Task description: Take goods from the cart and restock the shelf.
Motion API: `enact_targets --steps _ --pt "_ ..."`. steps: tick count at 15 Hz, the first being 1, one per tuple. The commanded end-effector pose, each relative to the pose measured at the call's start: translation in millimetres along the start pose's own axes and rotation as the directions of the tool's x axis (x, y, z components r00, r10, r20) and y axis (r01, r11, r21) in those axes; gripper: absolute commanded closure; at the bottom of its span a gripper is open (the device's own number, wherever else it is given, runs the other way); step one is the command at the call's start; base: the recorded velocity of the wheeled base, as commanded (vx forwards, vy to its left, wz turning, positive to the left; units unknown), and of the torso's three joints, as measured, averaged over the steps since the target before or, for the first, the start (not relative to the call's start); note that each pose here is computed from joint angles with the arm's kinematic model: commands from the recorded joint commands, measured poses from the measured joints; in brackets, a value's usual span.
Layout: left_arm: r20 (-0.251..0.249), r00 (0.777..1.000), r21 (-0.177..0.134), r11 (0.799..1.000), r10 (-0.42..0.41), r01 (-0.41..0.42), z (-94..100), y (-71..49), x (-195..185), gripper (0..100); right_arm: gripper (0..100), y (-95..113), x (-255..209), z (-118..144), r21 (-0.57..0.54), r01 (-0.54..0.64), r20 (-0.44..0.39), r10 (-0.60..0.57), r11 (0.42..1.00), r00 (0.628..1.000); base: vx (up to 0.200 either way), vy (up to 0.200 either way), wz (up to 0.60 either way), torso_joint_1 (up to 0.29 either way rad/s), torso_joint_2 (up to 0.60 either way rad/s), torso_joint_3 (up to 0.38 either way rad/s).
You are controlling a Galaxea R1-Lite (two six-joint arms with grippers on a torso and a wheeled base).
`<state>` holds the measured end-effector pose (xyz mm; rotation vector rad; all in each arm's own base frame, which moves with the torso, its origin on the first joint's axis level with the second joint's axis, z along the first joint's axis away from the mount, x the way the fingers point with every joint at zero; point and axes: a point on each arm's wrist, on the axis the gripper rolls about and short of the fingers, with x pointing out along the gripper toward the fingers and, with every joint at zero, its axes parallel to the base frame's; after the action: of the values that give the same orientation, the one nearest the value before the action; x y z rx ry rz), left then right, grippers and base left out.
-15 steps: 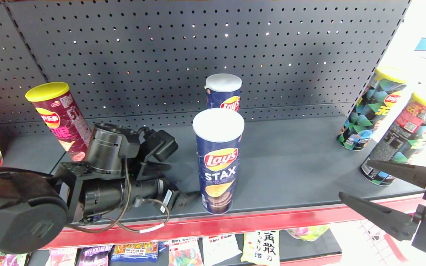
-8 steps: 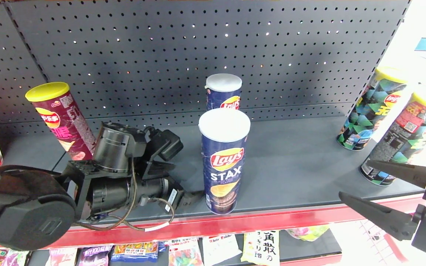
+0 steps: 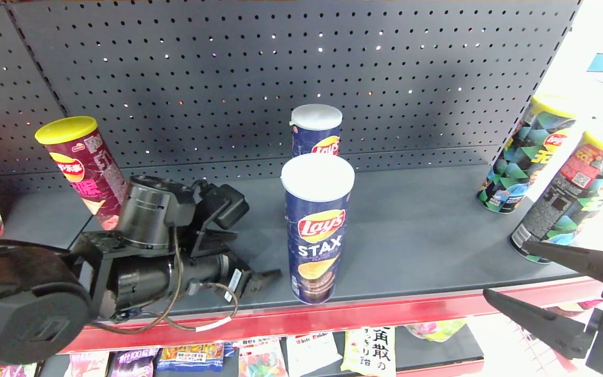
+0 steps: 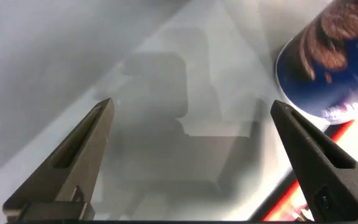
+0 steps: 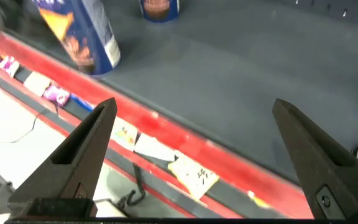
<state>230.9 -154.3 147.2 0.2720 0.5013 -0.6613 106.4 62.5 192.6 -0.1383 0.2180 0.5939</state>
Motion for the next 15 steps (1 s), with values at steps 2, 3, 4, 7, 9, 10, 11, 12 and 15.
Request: enact_targets --steps 2,3,4,7,9,10,11,12,15 --pt "0.106 0.989 -0.029 0.995 0.101 -0.098 -9.1 6.4 -72 0 0 -1 -10 -10 0.003 0.055 -0.001 -0.055 0.998 0.998 0.000 0.000 0.00 0.000 0.00 0.000" --pt "0.144 0.969 -0.064 0.979 0.199 -0.191 -21.2 11.1 -115 0 0 -2 -19 -18 0.002 0.100 0.007 -0.100 0.995 0.995 0.000 0.000 0.00 0.000 0.00 0.000" --pt "0.155 0.954 -0.086 0.966 0.255 -0.244 -28.5 11.6 -140 0 0 -3 -25 -22 0.006 0.143 0.009 -0.143 0.990 0.990 0.000 0.000 0.00 0.000 0.00 0.000" --pt "0.079 0.875 -0.169 0.871 0.478 -0.461 -81.0 -15.4 -255 0 0 -9 -45 -40 0.018 0.330 0.003 -0.330 0.944 0.944 0.000 0.000 0.00 0.000 0.00 0.000" --pt "0.058 0.854 -0.198 0.844 0.517 -0.498 -119.6 -39.3 -286 0 0 -12 -56 -47 0.037 0.435 0.001 -0.435 0.900 0.900 0.000 0.000 0.00 0.000 0.00 0.000" --pt "0.077 0.834 -0.210 0.826 0.547 -0.522 -129.8 -44.1 -291 0 0 -13 -61 -50 0.049 0.478 -0.009 -0.478 0.877 0.878 0.000 0.000 0.00 0.000 0.00 0.000" --pt "0.086 0.803 -0.223 0.797 0.590 -0.561 -131.4 -45.2 -294 0 0 -13 -66 -55 0.054 0.514 -0.037 -0.512 0.856 0.858 0.000 0.000 0.00 0.000 0.00 0.000" --pt "0.096 0.799 -0.225 0.795 0.594 -0.563 -130.9 -45.1 -295 0 0 -12 -69 -57 0.056 0.524 -0.048 -0.522 0.850 0.851 0.000 0.000 0.00 0.000 0.00 0.000" --pt "0.141 0.775 -0.173 0.786 0.616 -0.594 -129.1 -45.1 -297 0 0 -5 -82 -68 0.059 0.552 -0.059 -0.549 0.832 0.834 0.000 0.000 0.00 0.000 0.00 0.000"
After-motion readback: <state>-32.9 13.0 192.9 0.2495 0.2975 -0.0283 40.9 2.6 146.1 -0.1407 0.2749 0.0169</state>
